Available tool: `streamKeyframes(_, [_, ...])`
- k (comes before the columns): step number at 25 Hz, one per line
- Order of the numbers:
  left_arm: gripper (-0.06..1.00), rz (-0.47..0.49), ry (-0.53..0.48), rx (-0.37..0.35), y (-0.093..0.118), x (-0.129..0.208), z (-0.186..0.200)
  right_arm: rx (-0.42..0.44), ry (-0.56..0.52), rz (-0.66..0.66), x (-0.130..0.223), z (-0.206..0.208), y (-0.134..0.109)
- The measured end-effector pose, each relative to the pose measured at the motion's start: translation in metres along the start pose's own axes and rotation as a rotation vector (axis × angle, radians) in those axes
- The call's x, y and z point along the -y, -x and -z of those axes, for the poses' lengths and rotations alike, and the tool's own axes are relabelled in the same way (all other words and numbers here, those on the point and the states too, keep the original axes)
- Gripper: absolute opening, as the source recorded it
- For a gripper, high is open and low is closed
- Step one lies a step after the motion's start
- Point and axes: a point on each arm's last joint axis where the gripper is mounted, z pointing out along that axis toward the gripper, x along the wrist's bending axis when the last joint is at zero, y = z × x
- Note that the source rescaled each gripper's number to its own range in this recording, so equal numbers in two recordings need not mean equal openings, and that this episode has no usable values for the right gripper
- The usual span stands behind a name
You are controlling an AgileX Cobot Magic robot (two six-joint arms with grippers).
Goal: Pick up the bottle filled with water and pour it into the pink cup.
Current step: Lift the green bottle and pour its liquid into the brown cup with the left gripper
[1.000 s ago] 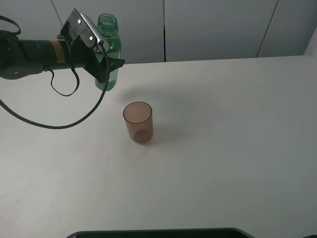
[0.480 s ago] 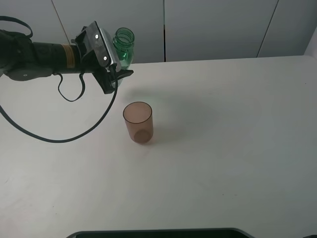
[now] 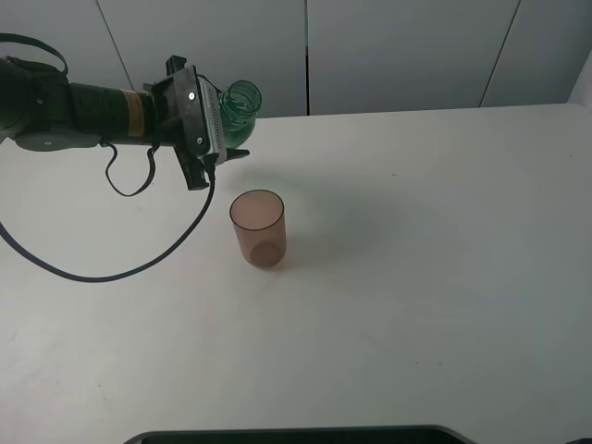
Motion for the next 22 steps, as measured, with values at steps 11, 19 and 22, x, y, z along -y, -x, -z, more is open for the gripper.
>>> streamKeyframes(11, [0.0,-0.182,-0.028,-0.001,-0.0003,0.0026,0.0,0.0,0.0,0.0,0.0,0.0,0.0])
streamKeyframes(19, [0.0,-0.2,-0.03,-0.007,-0.0009,0.0027,0.0001,0.0,0.0,0.0,0.0,0.0,0.0])
streamKeyframes(22, [0.0,-0.201,-0.03,-0.008,-0.001,0.0027,0.0001,0.0,0.0,0.0,0.0,0.0,0.0])
